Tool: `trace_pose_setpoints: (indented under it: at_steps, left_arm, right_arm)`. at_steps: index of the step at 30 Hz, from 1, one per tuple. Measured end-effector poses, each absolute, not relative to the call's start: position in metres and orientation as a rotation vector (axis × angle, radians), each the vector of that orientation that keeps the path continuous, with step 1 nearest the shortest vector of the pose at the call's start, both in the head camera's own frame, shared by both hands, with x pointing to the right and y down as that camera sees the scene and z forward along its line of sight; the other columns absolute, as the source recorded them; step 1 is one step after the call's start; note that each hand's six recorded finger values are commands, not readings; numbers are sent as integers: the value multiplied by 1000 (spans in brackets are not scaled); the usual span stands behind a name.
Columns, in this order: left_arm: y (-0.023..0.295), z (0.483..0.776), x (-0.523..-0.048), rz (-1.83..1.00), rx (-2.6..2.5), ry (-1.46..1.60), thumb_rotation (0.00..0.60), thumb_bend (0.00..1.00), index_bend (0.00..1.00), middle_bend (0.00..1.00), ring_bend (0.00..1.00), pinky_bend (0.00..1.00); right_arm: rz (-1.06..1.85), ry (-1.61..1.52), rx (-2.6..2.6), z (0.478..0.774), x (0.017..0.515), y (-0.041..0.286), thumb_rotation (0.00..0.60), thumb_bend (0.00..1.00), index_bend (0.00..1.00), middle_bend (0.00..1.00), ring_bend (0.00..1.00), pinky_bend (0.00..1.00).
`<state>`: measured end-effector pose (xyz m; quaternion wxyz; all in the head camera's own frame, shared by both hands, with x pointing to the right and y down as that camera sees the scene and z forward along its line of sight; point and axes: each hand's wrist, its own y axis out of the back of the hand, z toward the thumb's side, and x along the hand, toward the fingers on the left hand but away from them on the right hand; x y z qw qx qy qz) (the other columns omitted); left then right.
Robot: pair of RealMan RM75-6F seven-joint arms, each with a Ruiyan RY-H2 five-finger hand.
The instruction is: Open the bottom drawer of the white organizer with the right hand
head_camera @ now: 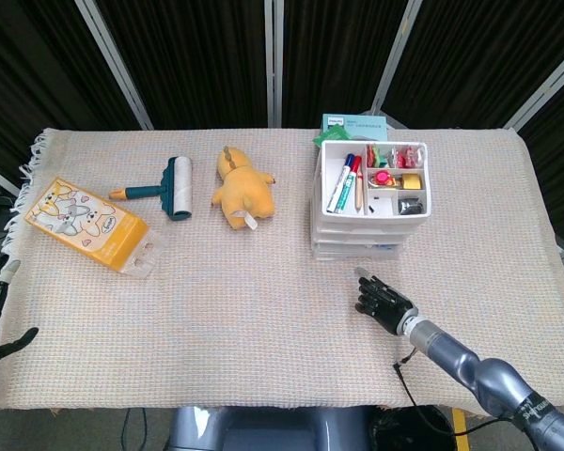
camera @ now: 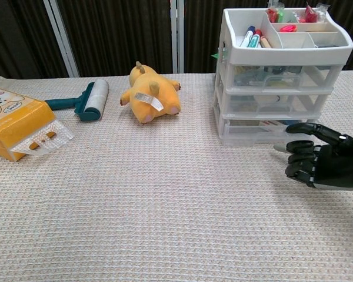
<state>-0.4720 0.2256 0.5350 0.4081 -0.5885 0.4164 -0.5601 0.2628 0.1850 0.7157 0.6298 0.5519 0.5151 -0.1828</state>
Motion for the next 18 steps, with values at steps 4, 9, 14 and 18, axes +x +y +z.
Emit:
trace_pose_setpoints:
  at_steps: [4, 9, 14, 18]
  left_arm:
    - [226, 534, -471, -1407, -1483, 1049, 600, 91, 0, 0, 0, 0]
    - [228, 532, -471, -1399, -1484, 1053, 600, 91, 0, 0, 0, 0]
    - [228, 530, -471, -1393, -1486, 1053, 600, 91, 0, 0, 0, 0]
    - [228, 530, -470, -1394, -1486, 1051, 600, 91, 0, 0, 0, 0]
  right_arm:
    - [-467, 1176, 1360, 697, 267, 192, 600, 325, 186, 828, 851, 709]
    - [-598, 1223, 1530, 685, 279, 191, 600, 322, 219, 828, 851, 702]
    - [-834, 1339, 1768, 680, 300, 183, 600, 317, 221, 828, 851, 702]
    - [-1078, 1417, 1959, 679, 314, 175, 600, 317, 221, 828, 851, 702]
